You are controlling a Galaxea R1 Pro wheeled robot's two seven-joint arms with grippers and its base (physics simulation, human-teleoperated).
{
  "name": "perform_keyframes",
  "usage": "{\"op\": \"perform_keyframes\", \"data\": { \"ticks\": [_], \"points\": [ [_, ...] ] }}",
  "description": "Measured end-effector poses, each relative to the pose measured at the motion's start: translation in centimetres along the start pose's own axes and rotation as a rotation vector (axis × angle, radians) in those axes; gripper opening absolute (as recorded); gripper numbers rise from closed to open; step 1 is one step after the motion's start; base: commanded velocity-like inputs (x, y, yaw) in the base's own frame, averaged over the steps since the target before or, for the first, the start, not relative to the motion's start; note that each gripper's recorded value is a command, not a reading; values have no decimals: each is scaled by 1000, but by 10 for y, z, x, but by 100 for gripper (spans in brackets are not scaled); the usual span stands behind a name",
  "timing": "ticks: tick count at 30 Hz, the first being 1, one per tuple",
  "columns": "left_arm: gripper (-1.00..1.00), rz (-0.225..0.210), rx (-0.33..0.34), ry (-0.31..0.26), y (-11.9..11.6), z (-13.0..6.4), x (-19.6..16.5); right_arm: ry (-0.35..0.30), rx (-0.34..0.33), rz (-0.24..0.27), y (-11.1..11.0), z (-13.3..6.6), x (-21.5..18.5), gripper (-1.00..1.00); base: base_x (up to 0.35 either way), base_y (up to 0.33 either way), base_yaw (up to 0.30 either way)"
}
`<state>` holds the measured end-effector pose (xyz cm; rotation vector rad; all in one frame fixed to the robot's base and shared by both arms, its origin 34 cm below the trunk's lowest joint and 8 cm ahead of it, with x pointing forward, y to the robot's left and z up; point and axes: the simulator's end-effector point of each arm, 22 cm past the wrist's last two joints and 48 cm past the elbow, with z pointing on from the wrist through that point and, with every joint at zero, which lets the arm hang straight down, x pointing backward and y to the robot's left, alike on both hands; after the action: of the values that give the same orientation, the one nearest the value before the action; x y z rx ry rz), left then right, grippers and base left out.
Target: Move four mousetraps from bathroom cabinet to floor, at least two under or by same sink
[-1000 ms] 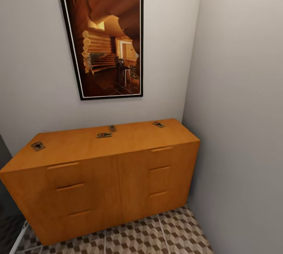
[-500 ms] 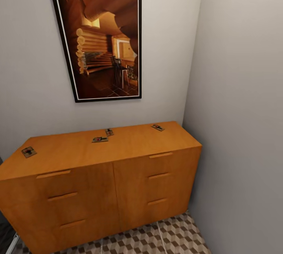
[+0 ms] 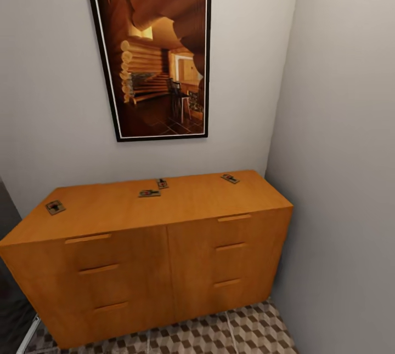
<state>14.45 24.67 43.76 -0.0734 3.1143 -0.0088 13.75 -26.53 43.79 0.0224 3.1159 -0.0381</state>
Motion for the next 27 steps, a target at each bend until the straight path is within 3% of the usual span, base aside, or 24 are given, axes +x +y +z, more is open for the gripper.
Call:
{"op": "perform_keyframes", "data": {
  "ticks": [9, 27],
  "points": [
    [100, 0, 0, 1, 0, 0, 0, 1, 1, 0, -1, 0, 0, 100, 1, 0, 112],
    [100, -1, 0, 1, 0, 0, 0, -1, 0, -5, 0, 0, 0, 100, 0, 0, 10]
  ]
}}
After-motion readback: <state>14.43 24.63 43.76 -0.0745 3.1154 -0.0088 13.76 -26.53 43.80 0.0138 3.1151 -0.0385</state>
